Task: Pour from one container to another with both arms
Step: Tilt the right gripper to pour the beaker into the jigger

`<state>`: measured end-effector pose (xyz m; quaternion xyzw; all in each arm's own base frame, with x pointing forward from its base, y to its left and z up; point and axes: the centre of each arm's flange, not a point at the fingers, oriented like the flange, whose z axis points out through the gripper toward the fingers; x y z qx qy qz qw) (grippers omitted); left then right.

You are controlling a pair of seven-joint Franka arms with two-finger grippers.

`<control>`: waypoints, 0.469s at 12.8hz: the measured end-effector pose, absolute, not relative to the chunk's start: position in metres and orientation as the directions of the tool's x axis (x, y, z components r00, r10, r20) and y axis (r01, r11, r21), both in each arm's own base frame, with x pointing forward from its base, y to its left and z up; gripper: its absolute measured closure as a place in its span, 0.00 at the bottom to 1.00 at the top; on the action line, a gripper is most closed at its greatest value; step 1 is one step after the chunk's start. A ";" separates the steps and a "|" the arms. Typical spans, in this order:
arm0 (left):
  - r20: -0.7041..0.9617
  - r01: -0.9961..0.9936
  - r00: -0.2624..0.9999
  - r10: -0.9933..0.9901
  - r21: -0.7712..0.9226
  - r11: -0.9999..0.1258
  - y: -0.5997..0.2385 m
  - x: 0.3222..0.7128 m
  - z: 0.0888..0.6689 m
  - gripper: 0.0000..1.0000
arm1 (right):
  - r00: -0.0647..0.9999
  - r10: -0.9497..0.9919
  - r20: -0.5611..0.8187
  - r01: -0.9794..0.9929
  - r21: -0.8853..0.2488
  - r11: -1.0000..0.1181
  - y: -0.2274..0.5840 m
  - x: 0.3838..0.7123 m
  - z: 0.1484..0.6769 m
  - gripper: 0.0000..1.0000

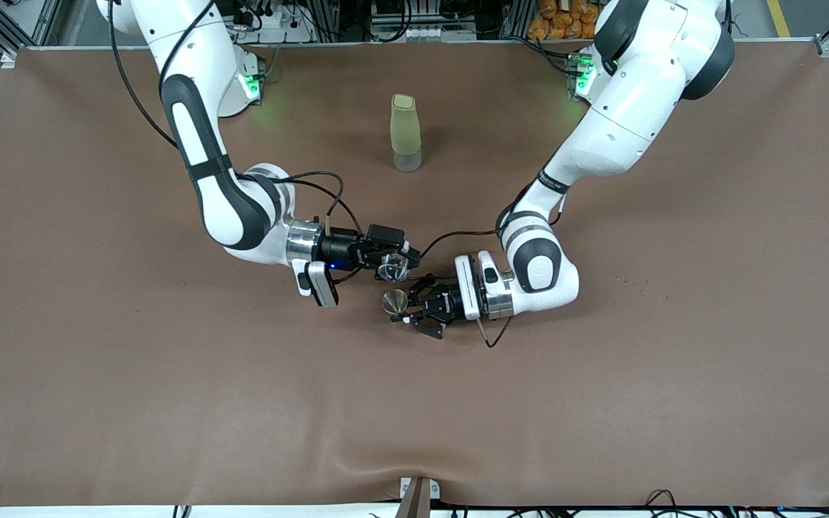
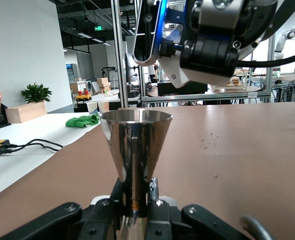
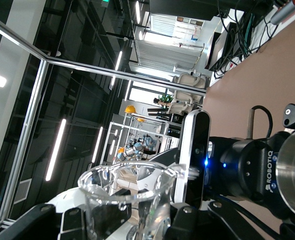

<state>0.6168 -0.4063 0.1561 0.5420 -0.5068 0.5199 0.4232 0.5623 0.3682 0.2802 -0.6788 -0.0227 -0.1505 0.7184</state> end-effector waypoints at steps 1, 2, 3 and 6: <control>0.993 -0.990 -0.052 -0.106 -0.065 -0.124 -0.407 0.615 0.155 0.79 | 0.957 -0.185 0.223 0.233 -0.972 0.037 0.368 0.563 0.281 0.84; 0.993 -0.991 -0.054 -0.101 -0.066 -0.119 -0.407 0.614 0.154 0.79 | 0.959 -0.185 0.214 0.225 -0.974 0.041 0.369 0.564 0.283 0.84; 0.994 -0.991 -0.056 -0.097 -0.068 -0.116 -0.407 0.614 0.154 0.79 | 0.962 -0.185 0.201 0.213 -0.976 0.046 0.369 0.565 0.284 0.84; 0.994 -0.991 -0.058 -0.093 -0.068 -0.116 -0.406 0.615 0.155 0.79 | 0.971 -0.186 0.149 0.163 -0.985 0.059 0.368 0.568 0.288 0.84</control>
